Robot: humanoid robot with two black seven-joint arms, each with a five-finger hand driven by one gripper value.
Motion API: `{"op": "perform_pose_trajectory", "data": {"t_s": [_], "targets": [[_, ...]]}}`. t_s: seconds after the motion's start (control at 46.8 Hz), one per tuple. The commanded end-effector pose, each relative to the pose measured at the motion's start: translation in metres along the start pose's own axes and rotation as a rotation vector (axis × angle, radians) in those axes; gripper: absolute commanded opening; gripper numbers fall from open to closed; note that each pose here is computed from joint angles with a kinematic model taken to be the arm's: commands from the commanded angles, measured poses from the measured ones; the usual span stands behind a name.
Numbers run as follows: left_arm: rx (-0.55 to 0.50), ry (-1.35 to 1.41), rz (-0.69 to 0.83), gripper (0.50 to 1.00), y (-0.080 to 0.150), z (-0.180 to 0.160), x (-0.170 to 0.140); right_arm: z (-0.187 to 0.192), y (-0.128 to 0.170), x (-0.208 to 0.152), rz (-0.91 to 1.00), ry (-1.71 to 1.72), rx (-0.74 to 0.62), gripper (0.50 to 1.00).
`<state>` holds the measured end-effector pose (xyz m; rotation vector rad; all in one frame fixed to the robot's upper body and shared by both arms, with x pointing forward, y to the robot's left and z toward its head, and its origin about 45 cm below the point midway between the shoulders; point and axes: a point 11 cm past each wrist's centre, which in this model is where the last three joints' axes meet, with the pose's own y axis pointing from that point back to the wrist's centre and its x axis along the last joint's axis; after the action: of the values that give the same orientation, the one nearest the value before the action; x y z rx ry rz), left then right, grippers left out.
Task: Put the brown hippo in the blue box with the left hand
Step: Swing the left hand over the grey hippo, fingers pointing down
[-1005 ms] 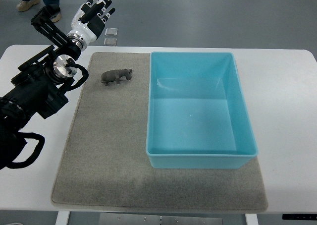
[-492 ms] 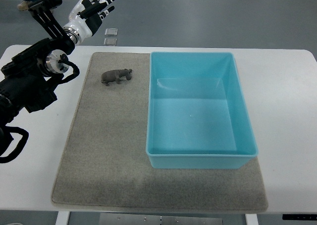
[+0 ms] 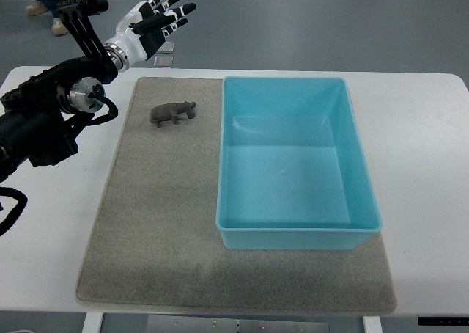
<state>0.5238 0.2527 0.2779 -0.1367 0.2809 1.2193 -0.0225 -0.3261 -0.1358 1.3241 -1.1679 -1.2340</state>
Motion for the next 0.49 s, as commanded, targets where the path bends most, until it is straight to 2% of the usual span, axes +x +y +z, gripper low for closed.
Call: {"op": "perform_pose_trajectory", "data": {"t_s": [0.0, 0.47], "targets": [[0.014, -0.092, -0.035, 0.996, 0.001, 0.009, -0.002, 0.0, 0.0, 0.0, 0.0, 0.0, 0.0, 0.936], [0.175, -0.635, -0.234, 0.996, 0.007, -0.002, -0.022, 0.0, 0.0, 0.0, 0.0, 0.0, 0.0, 0.936]]}}
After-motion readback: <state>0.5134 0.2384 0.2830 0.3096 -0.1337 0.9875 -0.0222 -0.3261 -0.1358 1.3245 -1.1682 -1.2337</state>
